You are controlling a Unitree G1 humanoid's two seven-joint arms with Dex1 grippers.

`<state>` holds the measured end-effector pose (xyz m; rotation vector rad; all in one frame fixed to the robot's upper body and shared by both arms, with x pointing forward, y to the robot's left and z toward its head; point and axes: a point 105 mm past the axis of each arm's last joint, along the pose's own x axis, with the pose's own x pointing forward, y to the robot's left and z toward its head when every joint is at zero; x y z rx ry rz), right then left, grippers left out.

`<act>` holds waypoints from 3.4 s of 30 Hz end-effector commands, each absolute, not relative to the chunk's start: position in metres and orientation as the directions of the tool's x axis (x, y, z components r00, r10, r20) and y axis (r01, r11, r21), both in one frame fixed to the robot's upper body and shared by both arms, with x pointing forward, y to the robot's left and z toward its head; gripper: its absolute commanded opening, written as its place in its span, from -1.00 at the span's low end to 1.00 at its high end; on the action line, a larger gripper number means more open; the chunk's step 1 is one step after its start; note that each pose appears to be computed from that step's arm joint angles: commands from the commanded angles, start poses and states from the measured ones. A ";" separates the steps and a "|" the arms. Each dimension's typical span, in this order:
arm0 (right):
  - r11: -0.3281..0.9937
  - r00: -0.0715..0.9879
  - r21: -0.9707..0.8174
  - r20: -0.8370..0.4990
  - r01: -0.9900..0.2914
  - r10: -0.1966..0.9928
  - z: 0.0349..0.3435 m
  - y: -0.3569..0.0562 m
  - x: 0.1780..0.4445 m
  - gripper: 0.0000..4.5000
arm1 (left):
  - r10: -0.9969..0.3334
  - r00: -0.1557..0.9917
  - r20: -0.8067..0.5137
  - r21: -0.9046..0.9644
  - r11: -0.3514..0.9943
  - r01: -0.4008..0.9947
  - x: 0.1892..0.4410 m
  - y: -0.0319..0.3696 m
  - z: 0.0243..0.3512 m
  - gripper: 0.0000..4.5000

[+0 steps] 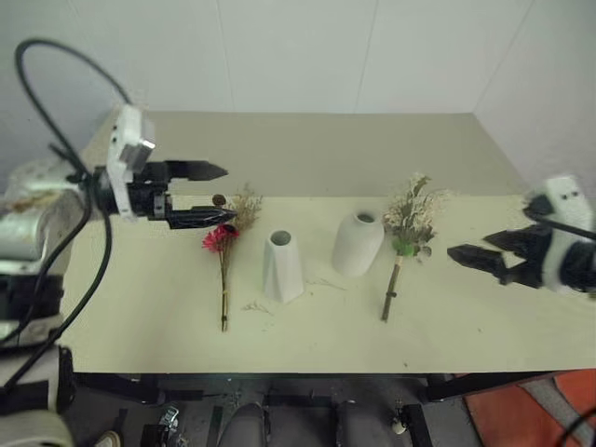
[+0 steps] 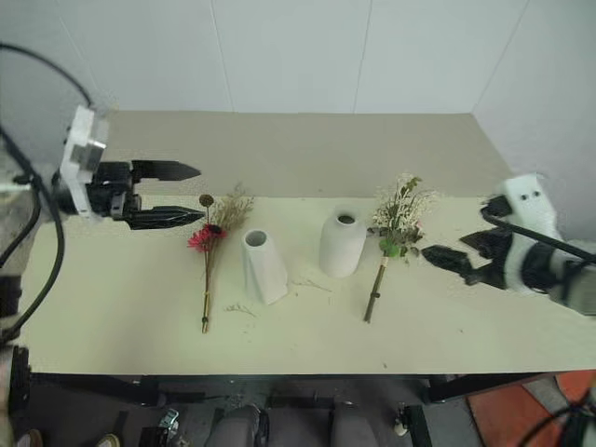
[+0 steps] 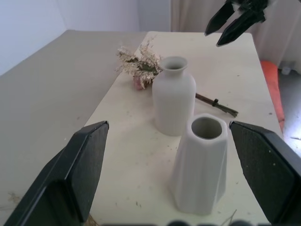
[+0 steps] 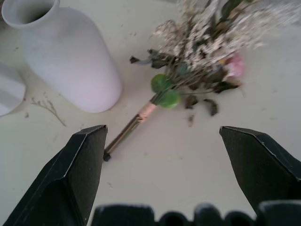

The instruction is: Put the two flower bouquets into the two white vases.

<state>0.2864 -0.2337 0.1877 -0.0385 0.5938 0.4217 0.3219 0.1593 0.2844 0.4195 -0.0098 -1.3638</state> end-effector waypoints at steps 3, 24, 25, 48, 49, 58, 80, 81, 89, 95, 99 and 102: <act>0.964 0.773 0.029 -0.592 -0.263 0.228 0.184 -0.244 0.309 1.00 | -0.950 0.107 -0.295 0.359 -0.007 0.933 0.331 0.148 0.297 0.99; 0.967 0.732 0.080 -0.639 -0.240 0.235 0.161 -0.200 0.347 1.00 | -0.963 0.103 -0.249 0.326 0.017 0.945 0.336 0.155 0.288 0.99; 0.968 0.729 0.080 -0.644 -0.237 0.232 0.158 -0.198 0.348 1.00 | -0.964 0.104 -0.246 0.323 0.019 0.946 0.336 0.155 0.287 0.99; 0.989 0.733 0.085 -0.664 -0.120 0.147 0.158 -0.208 0.364 -0.89 | -0.962 0.142 -0.232 0.303 0.067 0.951 0.333 0.155 0.277 1.00; 0.991 0.749 0.066 -0.650 -0.114 0.129 0.163 -0.211 0.365 -0.89 | -0.962 0.143 -0.230 0.308 0.068 0.949 0.332 0.155 0.277 1.00; 0.986 0.972 -0.033 0.165 -0.166 0.169 0.313 -0.201 0.357 -0.89 | -0.965 0.155 -0.212 0.297 0.088 0.951 0.327 0.157 0.281 1.00; 0.836 0.693 0.109 0.622 -0.538 0.365 0.335 -0.127 0.298 -0.89 | -0.958 0.219 -0.184 0.181 0.186 0.966 0.317 0.179 0.271 1.00; 0.834 0.697 0.118 0.619 -0.538 0.362 0.332 -0.127 0.301 -0.89 | -0.959 0.225 -0.174 0.173 0.195 0.965 0.318 0.180 0.271 1.00; 0.827 0.706 0.138 0.607 -0.546 0.364 0.315 -0.126 0.315 -0.89 | -0.949 0.261 -0.180 0.173 0.230 0.958 0.320 0.186 0.269 1.00; 0.836 0.715 0.129 0.596 -0.534 0.365 0.300 -0.126 0.328 -0.89 | -0.946 0.272 -0.176 0.174 0.242 0.955 0.318 0.188 0.269 1.00; 0.836 0.727 0.125 0.572 -0.535 0.380 0.284 -0.122 0.333 -0.89 | -0.944 0.279 -0.177 0.178 0.248 0.952 0.317 0.190 0.269 1.00; 0.842 0.737 0.117 0.557 -0.527 0.384 0.274 -0.122 0.334 -0.89 | -0.943 0.281 -0.177 0.179 0.250 0.952 0.316 0.190 0.270 1.00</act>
